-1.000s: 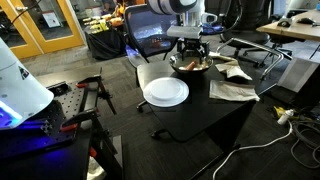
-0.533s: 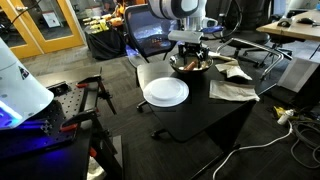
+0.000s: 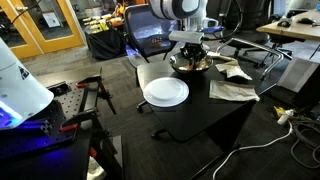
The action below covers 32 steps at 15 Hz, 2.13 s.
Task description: Pick up the pen from the bowl and put it on the table.
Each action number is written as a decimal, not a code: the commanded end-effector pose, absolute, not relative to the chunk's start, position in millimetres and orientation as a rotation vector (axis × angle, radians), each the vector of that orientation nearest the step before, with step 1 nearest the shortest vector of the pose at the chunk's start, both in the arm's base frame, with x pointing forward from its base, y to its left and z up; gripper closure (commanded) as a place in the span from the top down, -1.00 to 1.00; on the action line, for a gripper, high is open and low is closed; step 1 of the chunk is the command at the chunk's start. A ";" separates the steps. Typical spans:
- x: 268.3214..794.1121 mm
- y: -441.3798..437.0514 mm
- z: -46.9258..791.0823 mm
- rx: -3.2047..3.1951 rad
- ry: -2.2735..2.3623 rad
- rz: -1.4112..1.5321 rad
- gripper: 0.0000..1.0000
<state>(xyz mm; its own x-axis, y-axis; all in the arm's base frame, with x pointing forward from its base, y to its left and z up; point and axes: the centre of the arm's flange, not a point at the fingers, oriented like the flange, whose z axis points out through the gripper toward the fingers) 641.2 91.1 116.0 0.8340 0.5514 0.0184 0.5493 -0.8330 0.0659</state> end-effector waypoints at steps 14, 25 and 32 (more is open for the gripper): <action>598.7 95.3 231.9 2.959 0.753 0.254 -0.91; 496.3 141.2 244.4 2.969 0.796 0.247 -0.91; 446.0 174.6 223.9 2.976 0.844 0.307 -0.91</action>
